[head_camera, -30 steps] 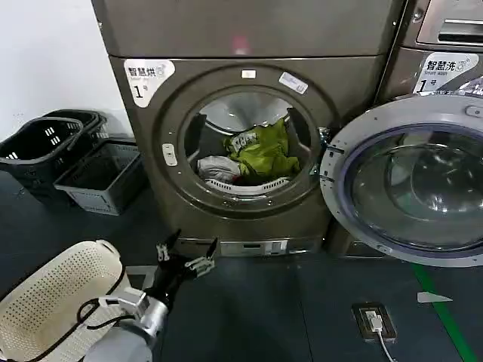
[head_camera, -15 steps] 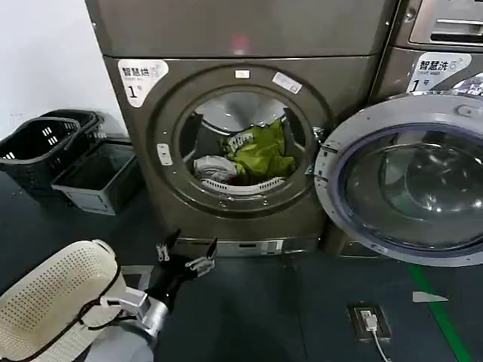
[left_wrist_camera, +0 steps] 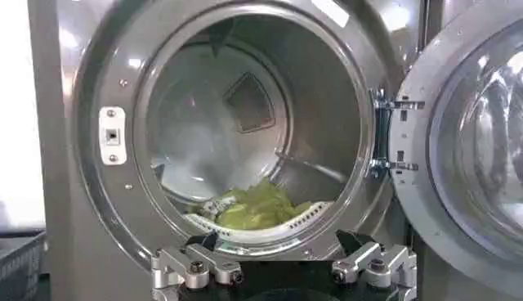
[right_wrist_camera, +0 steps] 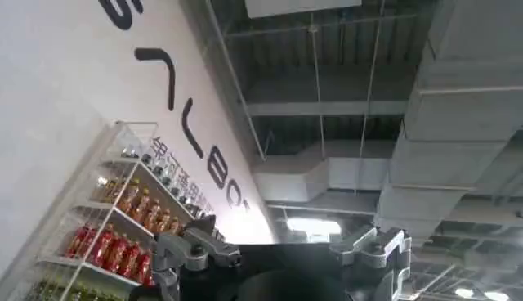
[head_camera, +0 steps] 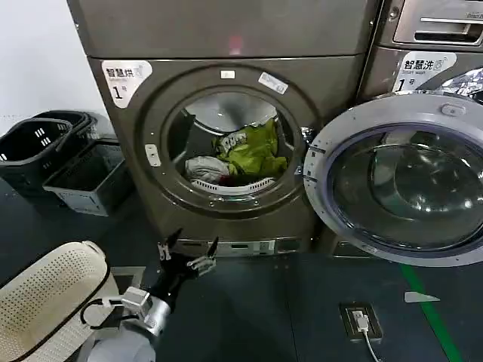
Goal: Grasp the clothes from the dryer.
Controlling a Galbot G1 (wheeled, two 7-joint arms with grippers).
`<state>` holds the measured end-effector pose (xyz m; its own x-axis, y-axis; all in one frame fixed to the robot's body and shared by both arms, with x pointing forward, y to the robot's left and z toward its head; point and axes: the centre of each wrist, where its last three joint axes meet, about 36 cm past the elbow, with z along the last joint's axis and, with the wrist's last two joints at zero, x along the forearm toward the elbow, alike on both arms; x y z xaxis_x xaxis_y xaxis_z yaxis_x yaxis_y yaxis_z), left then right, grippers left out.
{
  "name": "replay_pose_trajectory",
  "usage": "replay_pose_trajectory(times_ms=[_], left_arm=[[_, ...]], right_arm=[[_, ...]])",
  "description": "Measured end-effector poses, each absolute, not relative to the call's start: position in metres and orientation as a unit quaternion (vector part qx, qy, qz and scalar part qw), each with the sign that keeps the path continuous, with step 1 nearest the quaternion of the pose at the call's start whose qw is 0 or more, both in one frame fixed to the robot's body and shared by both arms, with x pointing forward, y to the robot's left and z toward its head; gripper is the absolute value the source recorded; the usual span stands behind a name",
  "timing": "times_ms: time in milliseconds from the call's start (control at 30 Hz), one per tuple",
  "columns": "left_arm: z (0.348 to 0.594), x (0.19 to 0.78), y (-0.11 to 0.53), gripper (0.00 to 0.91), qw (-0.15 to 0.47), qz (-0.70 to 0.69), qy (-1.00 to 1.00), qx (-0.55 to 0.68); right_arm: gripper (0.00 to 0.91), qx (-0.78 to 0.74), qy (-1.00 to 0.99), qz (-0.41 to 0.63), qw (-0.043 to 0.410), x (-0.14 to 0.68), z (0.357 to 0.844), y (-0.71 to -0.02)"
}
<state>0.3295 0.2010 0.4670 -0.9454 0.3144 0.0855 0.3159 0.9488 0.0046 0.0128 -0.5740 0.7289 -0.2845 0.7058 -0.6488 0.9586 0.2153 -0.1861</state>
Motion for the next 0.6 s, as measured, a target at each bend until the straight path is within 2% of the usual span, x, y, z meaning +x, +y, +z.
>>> replay_pose_trajectory(times_ms=[600], left_arm=[[0.4667,0.3273,0.1998,0.907,0.044,-0.006,-0.986,-0.16]], right_arm=[[0.907,0.554,0.752,-0.279,0.223,0.0094,0.7291,-0.5745]])
